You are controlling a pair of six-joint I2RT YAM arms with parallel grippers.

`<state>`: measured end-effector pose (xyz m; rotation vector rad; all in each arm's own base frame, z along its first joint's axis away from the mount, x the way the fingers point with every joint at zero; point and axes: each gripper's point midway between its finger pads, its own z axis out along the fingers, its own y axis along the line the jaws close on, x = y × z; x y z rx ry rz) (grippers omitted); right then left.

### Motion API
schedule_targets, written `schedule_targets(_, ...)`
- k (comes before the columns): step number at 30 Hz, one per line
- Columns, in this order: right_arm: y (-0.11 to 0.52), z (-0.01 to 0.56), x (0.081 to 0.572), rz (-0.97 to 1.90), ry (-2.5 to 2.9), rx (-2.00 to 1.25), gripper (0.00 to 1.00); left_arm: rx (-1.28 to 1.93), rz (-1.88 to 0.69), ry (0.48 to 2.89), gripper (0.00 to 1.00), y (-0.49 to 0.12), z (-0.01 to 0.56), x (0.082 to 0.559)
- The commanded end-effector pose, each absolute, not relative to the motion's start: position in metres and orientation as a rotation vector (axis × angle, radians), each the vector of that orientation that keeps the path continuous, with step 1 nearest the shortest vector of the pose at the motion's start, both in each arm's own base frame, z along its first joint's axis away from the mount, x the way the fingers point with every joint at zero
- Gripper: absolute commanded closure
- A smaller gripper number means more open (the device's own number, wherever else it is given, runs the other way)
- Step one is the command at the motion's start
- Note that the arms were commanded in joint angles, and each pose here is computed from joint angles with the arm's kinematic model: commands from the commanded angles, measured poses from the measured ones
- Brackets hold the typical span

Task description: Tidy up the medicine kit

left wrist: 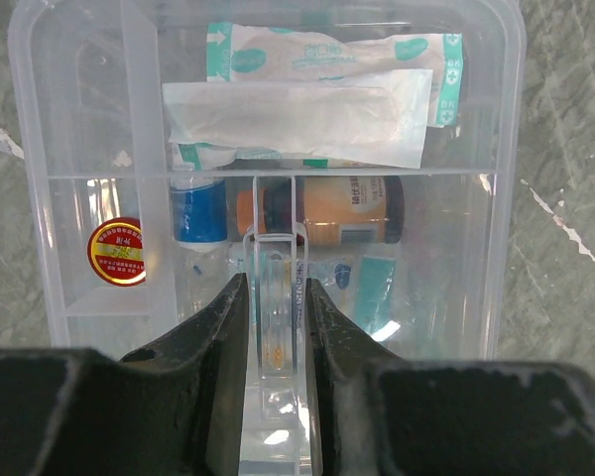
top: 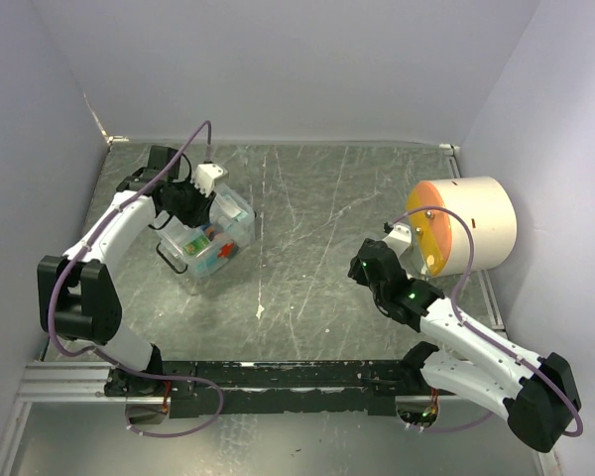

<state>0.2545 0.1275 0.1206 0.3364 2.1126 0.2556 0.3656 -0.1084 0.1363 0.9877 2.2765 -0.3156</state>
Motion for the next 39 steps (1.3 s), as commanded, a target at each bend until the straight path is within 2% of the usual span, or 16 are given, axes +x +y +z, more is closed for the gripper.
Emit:
schedule_targets(1,0.125,0.120,0.254,0.258,2.102,0.349,0.64,0.976,-0.338,2.253,0.80,-0.111,0.149,0.367)
schedule_targets(7,0.125,0.120,0.253,0.258,2.104,0.350,0.64,0.982,-0.400,2.252,0.79,-0.118,0.139,0.364)
schedule_targets(19,0.122,0.120,0.252,0.249,2.103,0.357,0.64,0.907,-0.348,2.350,0.76,-0.107,0.112,0.374)
schedule_targets(22,0.122,0.119,0.251,0.246,2.105,0.358,0.64,0.874,-0.332,2.403,0.66,-0.103,0.110,0.375)
schedule_targets(28,0.121,0.119,0.251,0.244,2.107,0.356,0.64,0.892,-0.358,2.349,0.47,-0.108,0.132,0.374)
schedule_targets(31,0.122,0.119,0.251,0.247,2.108,0.354,0.64,0.903,-0.347,2.311,0.26,-0.108,0.147,0.374)
schedule_targets(32,0.123,0.119,0.252,0.249,2.109,0.352,0.64,0.905,-0.333,2.291,0.24,-0.107,0.155,0.375)
schedule_targets(35,0.126,0.120,0.252,0.258,2.113,0.335,0.64,0.822,-0.221,2.243,0.08,-0.095,0.180,0.385)
schedule_targets(39,0.127,0.118,0.251,0.266,2.118,0.337,0.64,0.708,-0.124,2.182,0.06,-0.079,0.202,0.397)
